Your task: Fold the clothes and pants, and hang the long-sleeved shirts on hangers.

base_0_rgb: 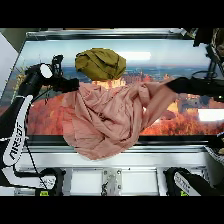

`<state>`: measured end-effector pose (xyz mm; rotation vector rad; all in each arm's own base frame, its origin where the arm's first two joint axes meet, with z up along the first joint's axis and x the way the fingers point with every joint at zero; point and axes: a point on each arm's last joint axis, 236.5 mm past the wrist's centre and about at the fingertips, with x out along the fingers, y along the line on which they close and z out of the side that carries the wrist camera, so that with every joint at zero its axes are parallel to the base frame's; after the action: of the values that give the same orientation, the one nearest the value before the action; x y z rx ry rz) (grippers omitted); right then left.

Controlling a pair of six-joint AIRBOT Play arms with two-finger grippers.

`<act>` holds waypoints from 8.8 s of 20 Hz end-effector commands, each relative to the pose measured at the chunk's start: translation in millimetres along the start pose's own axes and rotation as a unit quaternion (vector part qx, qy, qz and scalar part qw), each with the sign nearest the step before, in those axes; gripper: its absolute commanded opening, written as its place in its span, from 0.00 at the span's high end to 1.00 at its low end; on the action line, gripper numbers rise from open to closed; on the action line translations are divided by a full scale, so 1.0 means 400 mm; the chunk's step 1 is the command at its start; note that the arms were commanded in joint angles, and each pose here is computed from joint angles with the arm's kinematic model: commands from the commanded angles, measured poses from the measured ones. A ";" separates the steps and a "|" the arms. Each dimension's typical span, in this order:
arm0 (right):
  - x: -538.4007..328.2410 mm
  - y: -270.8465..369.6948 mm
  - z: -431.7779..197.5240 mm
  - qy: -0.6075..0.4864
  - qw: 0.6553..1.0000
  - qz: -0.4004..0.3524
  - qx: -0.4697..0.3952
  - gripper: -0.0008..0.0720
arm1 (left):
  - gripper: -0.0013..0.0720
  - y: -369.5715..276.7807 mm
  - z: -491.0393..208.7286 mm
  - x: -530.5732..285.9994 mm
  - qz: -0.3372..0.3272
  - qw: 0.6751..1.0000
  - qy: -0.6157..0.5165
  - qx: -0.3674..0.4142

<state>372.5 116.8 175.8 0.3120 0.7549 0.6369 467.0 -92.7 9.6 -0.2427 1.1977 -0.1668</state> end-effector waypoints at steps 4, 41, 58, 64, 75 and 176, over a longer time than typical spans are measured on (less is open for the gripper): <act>0.147 0.585 -0.156 0.055 0.971 0.212 -0.100 0.97 | 0.13 0.047 0.124 -0.258 0.002 0.993 -0.112 -0.021; 0.578 -0.066 -0.269 0.181 0.983 -0.015 0.031 0.12 | 0.97 -0.125 -0.619 0.074 -0.104 0.976 0.181 -0.067; -0.202 0.292 0.461 -0.191 0.940 -0.101 -0.265 0.98 | 0.97 -0.512 0.094 -0.934 -0.303 0.877 -0.357 0.109; -0.370 0.430 0.385 -0.216 0.933 -0.081 -0.277 0.98 | 0.97 -0.614 0.167 -1.090 -0.329 0.826 -0.425 0.169; 0.150 0.186 -0.233 0.156 0.977 -0.046 -0.139 0.09 | 0.97 -0.164 -0.075 -0.229 -0.193 0.979 -0.059 -0.013; 0.118 -0.314 -0.572 0.248 0.885 -0.392 0.046 0.78 | 0.97 -0.207 -0.608 -0.113 -0.083 0.983 0.088 0.136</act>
<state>278.0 48.0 -67.5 -0.1338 1.3422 -0.1428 225.7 -178.8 3.9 -0.1201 1.2723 -0.4876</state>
